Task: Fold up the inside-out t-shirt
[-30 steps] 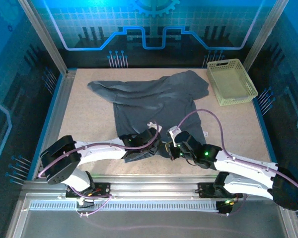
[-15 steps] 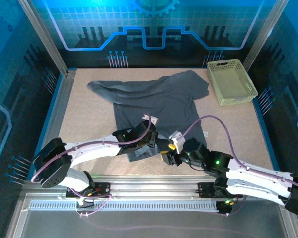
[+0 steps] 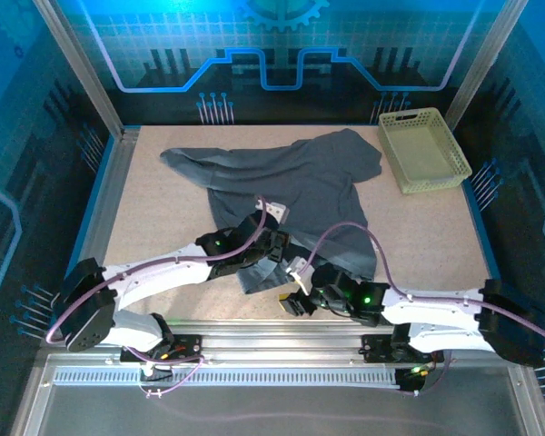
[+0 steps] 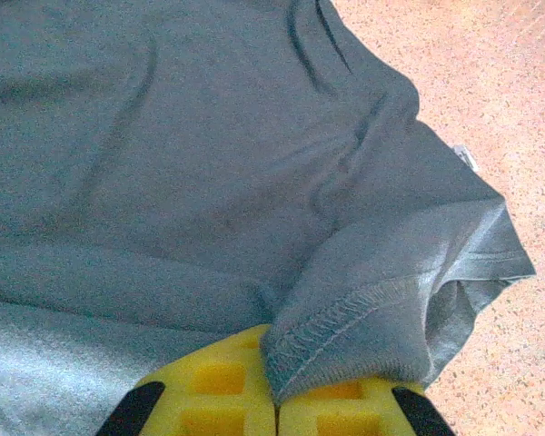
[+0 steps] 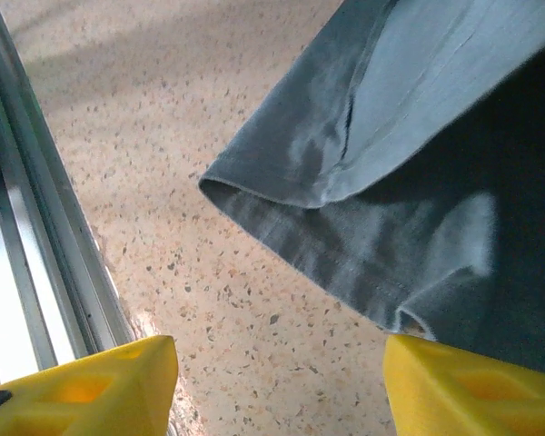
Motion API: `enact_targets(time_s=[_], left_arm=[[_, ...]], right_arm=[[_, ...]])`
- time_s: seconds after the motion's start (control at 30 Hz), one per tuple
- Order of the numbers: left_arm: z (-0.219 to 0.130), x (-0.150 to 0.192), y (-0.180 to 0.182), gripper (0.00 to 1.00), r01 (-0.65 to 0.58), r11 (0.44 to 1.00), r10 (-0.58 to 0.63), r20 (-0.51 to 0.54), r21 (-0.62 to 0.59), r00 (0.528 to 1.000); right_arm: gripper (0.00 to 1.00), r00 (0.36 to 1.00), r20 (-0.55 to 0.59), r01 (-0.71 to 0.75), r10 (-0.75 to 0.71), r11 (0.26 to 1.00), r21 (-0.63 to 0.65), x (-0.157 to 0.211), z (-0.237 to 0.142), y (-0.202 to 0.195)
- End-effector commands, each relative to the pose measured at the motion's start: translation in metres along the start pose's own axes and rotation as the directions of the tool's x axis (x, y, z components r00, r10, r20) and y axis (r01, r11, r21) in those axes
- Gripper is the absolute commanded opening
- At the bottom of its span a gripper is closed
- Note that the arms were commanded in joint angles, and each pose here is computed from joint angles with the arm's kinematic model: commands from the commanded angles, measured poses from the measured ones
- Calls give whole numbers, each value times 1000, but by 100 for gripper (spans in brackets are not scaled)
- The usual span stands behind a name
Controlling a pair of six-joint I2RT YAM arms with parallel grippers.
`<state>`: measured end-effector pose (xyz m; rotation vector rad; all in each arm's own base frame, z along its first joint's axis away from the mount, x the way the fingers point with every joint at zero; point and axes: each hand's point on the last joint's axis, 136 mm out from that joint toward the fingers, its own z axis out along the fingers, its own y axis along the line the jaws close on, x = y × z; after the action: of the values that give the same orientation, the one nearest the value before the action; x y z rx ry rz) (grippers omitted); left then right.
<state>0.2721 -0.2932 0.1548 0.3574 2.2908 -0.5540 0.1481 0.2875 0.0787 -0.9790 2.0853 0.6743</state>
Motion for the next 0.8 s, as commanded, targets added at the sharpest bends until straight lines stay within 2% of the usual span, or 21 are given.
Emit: enact_targets(time_s=[0.0, 0.1, 0.27, 0.6, 0.77], left_arm=[[-15, -21, -8, 4, 4, 999, -6, 45, 42, 999], [-20, -26, -10, 5, 1, 998, -4, 58, 57, 998], [-27, -31, -13, 6, -4, 997, -1, 70, 75, 998], [-39, -33, -17, 8, -23, 994, 15, 80, 105, 997], [-41, -32, -22, 8, -44, 991, 35, 69, 129, 997]], right_arm=[[63, 998, 63, 11, -7, 998, -58, -24, 7, 3], [63, 999, 50, 9, -5, 997, -77, -25, 16, -3], [63, 1000, 8, -6, 6, 999, -37, -26, 35, -20], [63, 999, 50, -25, 17, 988, 150, -37, 45, -65], [63, 986, 115, -139, 119, 972, 188, -46, 37, -93]])
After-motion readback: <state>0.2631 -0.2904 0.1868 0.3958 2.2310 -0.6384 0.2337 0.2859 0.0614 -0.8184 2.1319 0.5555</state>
